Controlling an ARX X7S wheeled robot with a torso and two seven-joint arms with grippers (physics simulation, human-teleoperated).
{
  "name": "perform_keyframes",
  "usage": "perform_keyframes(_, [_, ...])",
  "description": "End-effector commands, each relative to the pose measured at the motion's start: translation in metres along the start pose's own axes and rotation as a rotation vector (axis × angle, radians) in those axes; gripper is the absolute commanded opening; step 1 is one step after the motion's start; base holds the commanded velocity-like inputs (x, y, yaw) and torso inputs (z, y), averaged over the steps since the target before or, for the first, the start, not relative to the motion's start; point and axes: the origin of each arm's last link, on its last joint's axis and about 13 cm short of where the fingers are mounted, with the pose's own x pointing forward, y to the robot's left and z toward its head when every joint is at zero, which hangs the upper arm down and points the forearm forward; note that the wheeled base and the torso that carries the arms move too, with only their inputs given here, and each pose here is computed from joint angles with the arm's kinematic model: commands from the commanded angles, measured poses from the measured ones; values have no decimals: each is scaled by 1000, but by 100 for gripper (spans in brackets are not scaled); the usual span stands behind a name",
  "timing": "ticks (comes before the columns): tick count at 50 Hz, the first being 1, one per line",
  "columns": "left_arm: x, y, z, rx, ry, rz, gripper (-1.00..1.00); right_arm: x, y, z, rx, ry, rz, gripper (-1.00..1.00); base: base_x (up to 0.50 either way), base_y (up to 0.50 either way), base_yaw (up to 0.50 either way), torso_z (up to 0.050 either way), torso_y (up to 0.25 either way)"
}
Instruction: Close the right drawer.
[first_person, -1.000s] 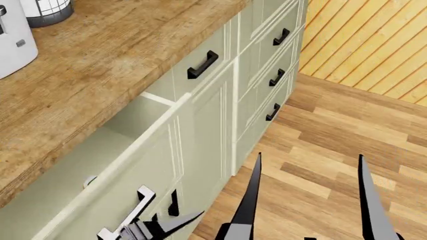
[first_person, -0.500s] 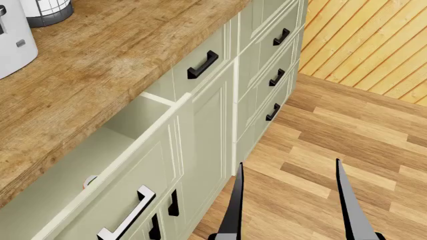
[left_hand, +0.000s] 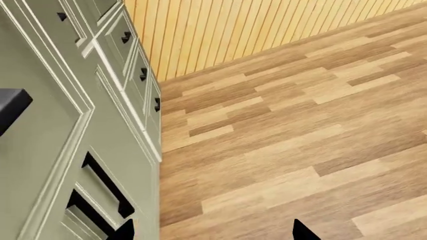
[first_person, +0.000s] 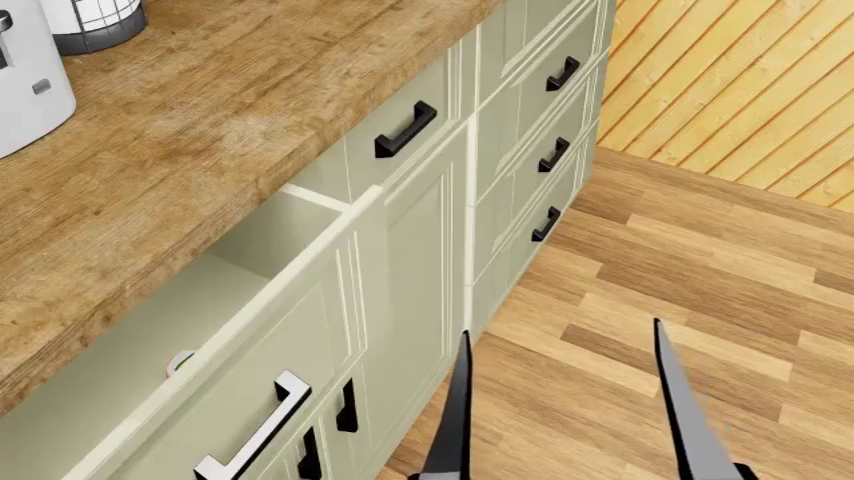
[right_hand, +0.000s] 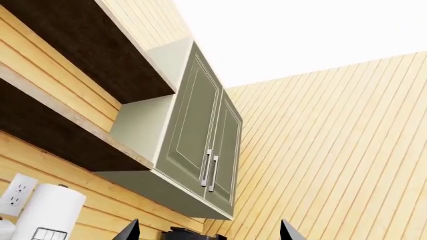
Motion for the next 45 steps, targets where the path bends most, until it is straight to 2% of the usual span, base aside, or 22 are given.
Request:
perform_keyframes(1, [-22,17,-18,21,71,39,100,0,1,1,2,1,3,100,0,0,0,0,0])
perform_keyframes(13, [-48,35,-19,35,89,96,100,-1,2,0,1,3,7,100,0,0,0,0,0])
perform_keyframes(25, [-72,57,-17,132,145,100,100,-2,2,1,-2,6,10,100,0,0,0,0,0])
perform_keyframes(38, [-88,73,-16,67,150,195,100,-2,3,0,1,8,8,100,0,0,0,0,1])
perform_keyframes(43, [-95,83,-18,-16,149,281,100,-2,3,1,8,7,5,100,0,0,0,0,0])
perform_keyframes(45, [-99,87,-17,-25,154,300,100,-2,3,1,10,5,5,100,0,0,0,0,0])
